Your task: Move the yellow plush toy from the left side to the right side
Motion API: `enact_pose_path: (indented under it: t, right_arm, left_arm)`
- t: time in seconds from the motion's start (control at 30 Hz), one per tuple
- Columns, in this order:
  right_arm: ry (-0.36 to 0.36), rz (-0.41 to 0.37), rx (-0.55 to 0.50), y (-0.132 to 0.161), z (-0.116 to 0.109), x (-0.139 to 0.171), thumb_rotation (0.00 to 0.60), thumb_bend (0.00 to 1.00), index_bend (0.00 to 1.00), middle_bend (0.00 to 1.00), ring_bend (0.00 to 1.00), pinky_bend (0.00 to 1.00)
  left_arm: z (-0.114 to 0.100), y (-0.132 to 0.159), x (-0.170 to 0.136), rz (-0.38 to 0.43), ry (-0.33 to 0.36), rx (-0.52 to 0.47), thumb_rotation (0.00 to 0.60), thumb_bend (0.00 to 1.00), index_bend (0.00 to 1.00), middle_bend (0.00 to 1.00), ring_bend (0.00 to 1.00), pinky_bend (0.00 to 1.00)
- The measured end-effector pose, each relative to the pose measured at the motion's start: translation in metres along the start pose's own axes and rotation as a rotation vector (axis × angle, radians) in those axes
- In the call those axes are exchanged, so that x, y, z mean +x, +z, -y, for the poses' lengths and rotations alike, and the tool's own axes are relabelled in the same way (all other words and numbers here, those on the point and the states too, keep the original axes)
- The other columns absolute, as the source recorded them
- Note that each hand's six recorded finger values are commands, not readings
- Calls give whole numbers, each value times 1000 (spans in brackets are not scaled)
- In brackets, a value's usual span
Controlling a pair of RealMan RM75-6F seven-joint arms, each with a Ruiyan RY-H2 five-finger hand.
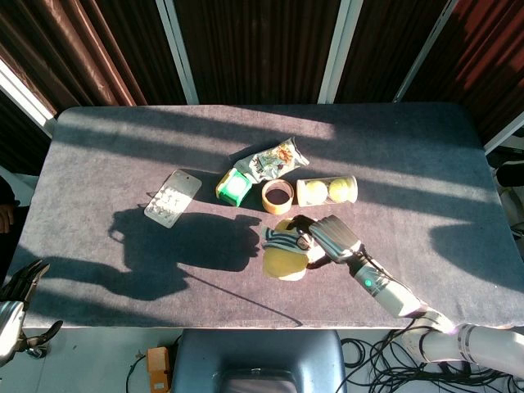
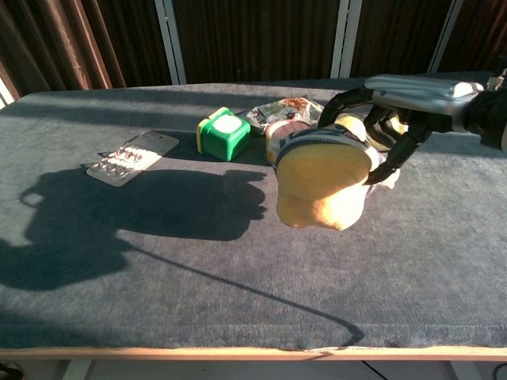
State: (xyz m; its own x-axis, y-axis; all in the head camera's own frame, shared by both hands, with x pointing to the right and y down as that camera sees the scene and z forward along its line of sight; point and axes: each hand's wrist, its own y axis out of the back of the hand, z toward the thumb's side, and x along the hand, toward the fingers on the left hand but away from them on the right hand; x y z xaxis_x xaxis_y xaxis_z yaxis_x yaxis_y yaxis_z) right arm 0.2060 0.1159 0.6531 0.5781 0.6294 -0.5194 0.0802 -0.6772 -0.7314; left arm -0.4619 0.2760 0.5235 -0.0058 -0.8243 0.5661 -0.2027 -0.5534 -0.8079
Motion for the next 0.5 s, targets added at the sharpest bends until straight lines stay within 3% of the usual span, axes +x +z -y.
enact_pose_path:
  t: [0.13, 0.27, 0.37, 0.5]
  right_arm:
    - [-16, 68, 143, -22, -4, 48, 600, 68, 772, 648, 703, 755]
    - [-35, 168, 244, -49, -1, 90, 600, 67, 678, 631, 624, 698]
    - [-41, 226, 278, -67, 3, 108, 600, 68, 440, 453, 440, 540]
    - [-26, 259, 242, -83, 11, 118, 600, 67, 73, 119, 83, 186]
  left_arm:
    - [0, 0, 1, -5, -3, 0, 600, 218, 0, 0, 5, 193]
    - [1, 0, 1, -9, -6, 6, 600, 218, 0, 0, 5, 195]
    - [2, 1, 1, -9, -9, 11, 600, 217, 0, 0, 5, 195]
    - [4, 4, 2, -9, -15, 26, 600, 218, 0, 0, 6, 201]
